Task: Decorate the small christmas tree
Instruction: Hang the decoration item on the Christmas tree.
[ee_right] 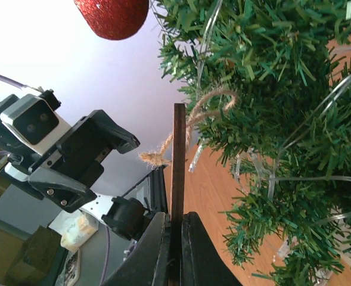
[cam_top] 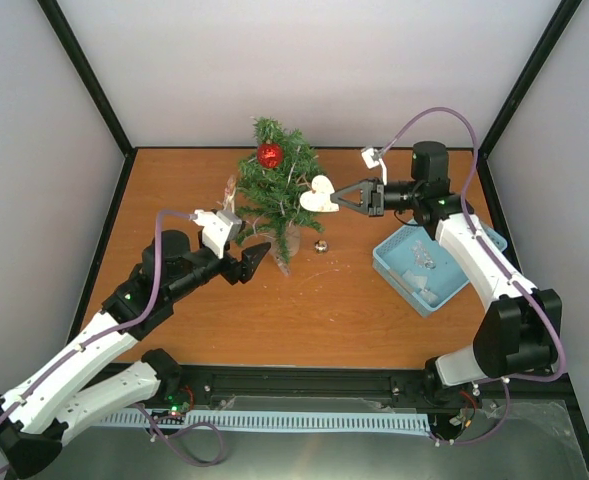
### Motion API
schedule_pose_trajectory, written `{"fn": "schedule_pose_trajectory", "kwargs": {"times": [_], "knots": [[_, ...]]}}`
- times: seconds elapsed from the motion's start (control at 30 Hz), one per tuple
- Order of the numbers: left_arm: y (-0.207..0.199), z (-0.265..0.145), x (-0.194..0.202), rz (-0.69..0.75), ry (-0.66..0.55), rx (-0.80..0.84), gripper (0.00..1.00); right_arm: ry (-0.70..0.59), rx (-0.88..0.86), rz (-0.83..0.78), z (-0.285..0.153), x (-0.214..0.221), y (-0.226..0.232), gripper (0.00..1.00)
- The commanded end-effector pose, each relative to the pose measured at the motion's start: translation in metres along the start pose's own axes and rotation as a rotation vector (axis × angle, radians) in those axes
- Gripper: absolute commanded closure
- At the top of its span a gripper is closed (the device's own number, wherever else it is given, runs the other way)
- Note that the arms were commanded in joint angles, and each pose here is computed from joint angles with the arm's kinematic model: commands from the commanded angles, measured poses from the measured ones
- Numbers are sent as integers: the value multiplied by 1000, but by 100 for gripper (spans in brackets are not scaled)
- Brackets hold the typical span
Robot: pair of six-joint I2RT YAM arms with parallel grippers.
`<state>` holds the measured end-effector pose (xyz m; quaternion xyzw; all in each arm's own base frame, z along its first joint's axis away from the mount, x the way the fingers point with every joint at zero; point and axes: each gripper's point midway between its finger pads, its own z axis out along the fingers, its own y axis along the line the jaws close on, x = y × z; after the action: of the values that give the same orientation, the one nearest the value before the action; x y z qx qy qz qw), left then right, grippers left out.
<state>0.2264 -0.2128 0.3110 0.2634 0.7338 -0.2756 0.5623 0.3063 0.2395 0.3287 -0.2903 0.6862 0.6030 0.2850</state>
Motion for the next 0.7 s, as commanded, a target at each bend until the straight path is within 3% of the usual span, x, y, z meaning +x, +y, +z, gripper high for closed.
{"fn": "schedule_pose_trajectory", "kwargs": {"times": [0.0,0.23,0.67], "knots": [[0,-5,-7,0,-26,-4,24,13,11,-5,-1,11,-6,97],[-6,-3,-17,25,-42,26,32,18,24,39,-8,25,-19,97],[-22,20,-88,89,-144,102,61,28,31,49,-7,27,-30,97]]}}
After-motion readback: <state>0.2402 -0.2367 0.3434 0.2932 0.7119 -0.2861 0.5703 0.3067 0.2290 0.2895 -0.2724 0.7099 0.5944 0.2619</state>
